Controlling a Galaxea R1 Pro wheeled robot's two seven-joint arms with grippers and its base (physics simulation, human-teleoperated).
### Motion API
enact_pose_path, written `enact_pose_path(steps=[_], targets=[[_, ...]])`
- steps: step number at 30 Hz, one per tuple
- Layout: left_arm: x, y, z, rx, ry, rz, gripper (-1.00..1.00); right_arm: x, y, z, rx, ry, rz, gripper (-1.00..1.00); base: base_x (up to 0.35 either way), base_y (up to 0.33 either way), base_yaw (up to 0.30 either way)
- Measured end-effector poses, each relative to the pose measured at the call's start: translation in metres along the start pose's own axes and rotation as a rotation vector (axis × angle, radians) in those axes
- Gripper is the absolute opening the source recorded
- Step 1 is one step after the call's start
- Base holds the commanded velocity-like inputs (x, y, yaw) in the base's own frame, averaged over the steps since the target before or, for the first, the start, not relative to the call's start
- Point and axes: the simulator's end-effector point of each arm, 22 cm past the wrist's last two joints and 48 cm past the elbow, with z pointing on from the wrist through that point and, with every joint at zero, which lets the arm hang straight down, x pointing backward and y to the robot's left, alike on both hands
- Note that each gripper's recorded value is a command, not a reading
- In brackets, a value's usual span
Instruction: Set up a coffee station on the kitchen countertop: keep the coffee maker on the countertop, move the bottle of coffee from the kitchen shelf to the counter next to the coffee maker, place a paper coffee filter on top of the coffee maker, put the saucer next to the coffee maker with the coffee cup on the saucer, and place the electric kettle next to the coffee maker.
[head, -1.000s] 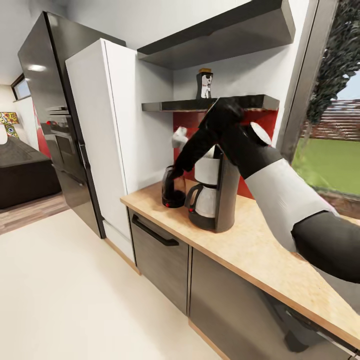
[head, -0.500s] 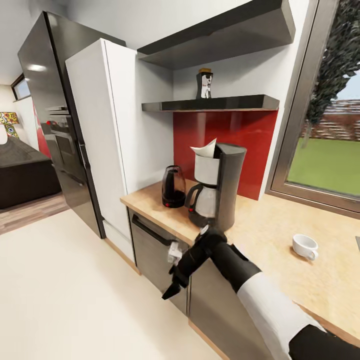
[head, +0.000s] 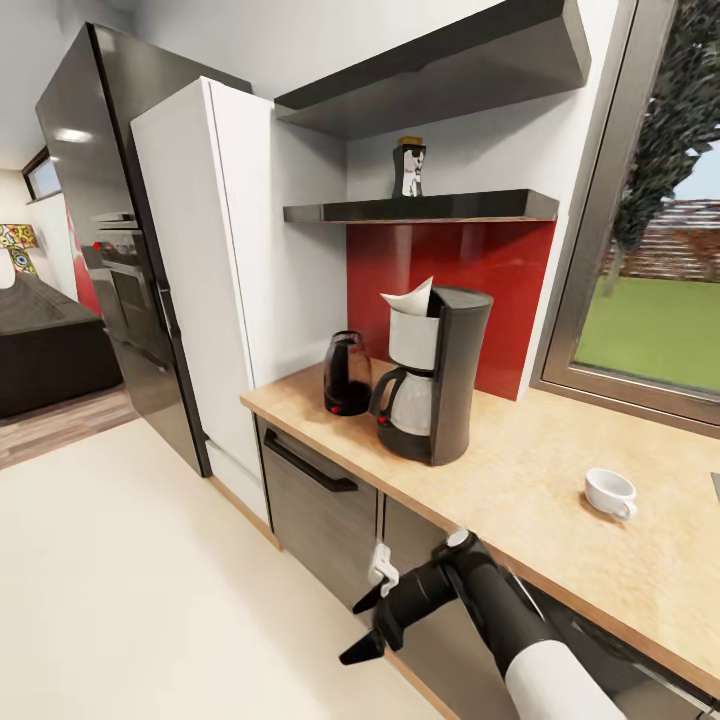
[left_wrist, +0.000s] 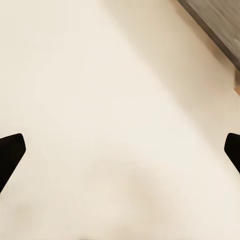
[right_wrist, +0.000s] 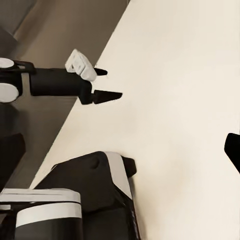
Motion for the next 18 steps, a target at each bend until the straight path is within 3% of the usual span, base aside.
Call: enact_pose_path(steps=[3, 18], targets=[[0.000, 0.000, 0.000, 0.001, 0.000, 0.000, 1.00, 0.008, 0.000, 0.003, -0.013, -0.009, 0.037, 1.00, 0.000, 0.000, 0.000], [0.000, 0.000, 0.000, 0.001, 0.000, 0.001, 1.00, 0.004, -0.010, -0.007, 0.003, -0.087, 0.092, 1.00, 0.000, 0.000, 0.000]])
